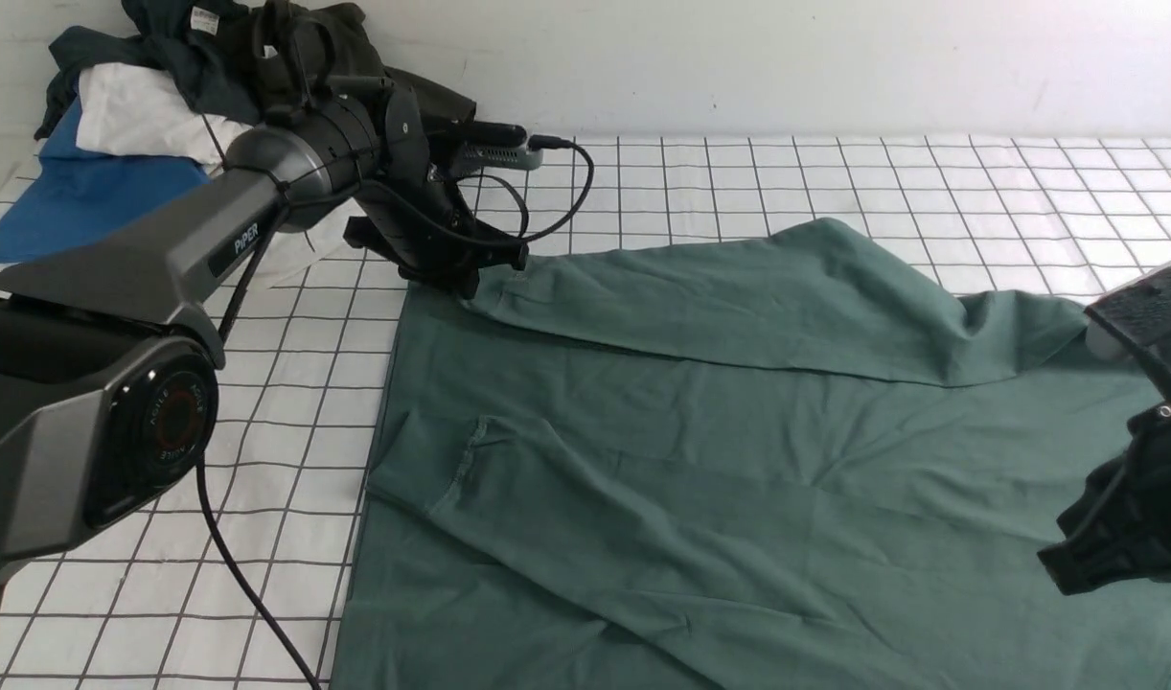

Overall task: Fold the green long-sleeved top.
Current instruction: Use the left arm to clamp the cuff farthest from it, then use the left arm to drag and drop the cuff onto the cuff closest to the left arm

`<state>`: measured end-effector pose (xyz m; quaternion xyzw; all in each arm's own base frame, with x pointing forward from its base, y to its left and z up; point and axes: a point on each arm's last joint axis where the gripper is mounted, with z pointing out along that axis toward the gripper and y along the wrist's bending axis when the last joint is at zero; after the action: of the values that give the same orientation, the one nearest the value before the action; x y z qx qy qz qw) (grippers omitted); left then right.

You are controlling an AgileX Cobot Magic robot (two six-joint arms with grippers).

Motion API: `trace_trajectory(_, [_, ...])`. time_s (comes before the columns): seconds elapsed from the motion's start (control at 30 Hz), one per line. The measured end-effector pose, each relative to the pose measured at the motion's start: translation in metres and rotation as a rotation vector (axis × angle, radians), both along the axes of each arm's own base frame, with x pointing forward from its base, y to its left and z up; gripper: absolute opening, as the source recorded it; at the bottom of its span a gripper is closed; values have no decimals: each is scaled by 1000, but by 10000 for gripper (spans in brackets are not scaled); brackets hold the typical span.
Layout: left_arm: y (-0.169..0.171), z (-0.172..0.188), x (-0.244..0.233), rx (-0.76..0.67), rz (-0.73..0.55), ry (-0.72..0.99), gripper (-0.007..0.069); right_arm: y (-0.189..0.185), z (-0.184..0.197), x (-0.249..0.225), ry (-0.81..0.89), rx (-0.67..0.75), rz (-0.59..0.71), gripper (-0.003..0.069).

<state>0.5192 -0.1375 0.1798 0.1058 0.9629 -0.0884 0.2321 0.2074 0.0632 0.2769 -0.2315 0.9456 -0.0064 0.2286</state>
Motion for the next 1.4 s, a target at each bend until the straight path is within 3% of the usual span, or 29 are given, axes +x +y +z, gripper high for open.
trace_trajectory(0.23, [-3, 51, -25, 27, -121, 83, 24, 0, 0, 0, 0, 0, 0, -14])
trace_trajectory(0.3, [-9, 89, -41, 27, -177, 43, 24, 0, 0, 0, 0, 0, 0, -14])
trace_trajectory(0.5, [-4, 135, -90, 15, -180, 44, 24, 3, 5, -5, -2, 64, -15, -14])
trace_trajectory(0.7, [17, 109, -160, 57, -169, 225, 24, 1, 20, -17, -60, 115, -18, -14])
trace_trajectory(0.9, [32, 75, -206, 52, -131, 198, 24, -1, 26, -24, -86, 126, -16, -14])
trace_trajectory(1.2, [35, 16, -212, 104, -187, 256, 39, -1, 23, -30, -7, 124, -19, -14])
trace_trajectory(1.37, [35, 10, -213, 118, -220, 294, 116, -2, 20, -36, 63, 108, -20, -14])
trace_trajectory(1.4, [36, 10, -215, 121, -229, 312, 160, -2, 20, -38, 89, 106, -20, -14])
